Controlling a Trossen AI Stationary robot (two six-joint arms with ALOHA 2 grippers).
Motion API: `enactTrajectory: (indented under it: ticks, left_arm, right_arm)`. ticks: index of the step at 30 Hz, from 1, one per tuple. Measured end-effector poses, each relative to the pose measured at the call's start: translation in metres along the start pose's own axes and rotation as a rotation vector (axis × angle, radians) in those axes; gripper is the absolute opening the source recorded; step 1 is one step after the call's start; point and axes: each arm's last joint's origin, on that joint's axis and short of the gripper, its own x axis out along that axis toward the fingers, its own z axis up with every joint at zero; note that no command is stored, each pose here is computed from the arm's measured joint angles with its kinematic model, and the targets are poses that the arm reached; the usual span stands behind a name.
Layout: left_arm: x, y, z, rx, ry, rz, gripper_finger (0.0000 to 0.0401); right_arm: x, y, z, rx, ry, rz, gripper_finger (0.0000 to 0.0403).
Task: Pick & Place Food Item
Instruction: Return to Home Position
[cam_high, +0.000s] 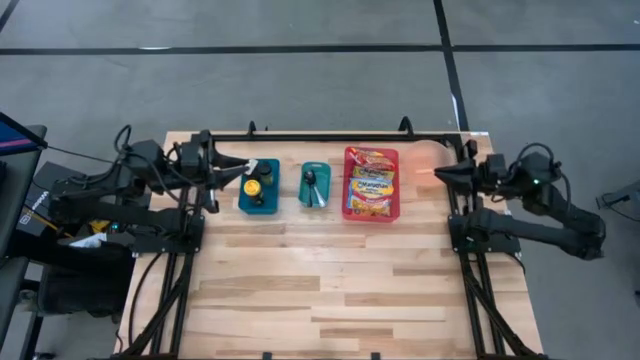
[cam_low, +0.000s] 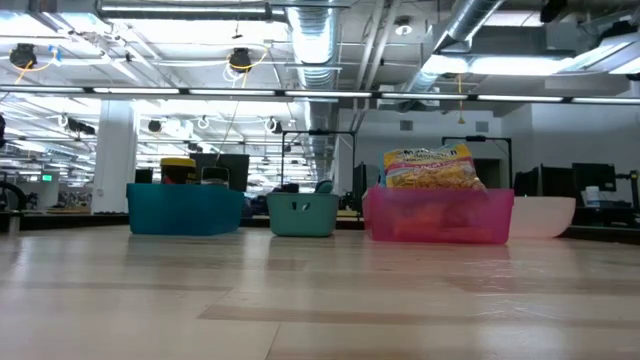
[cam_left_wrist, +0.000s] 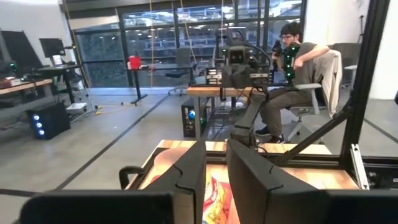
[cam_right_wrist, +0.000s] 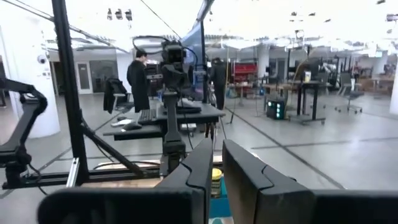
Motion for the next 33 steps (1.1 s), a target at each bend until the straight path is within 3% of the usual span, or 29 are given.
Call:
enactTrajectory:
  ticks: [12,27,33]
  left_arm:
    - [-0.024,0.005,0.004,-0.008,-0.022,0.044,0.0031]
    - [-0.065,0.012,0.006,-0.021,-0.087,0.083,0.0003]
    - [-0.078,0.014,-0.011,-0.027,-0.101,0.131,0.0001]
  right_arm:
    - [-0.039,0.006,-0.022,0.001,-0.129,-0.026,0.0033]
    - [-0.038,0.005,-0.03,0.026,-0.06,-0.055,0.0033]
    - [-0.038,0.005,-0.03,0.02,-0.062,-0.055,0.0033]
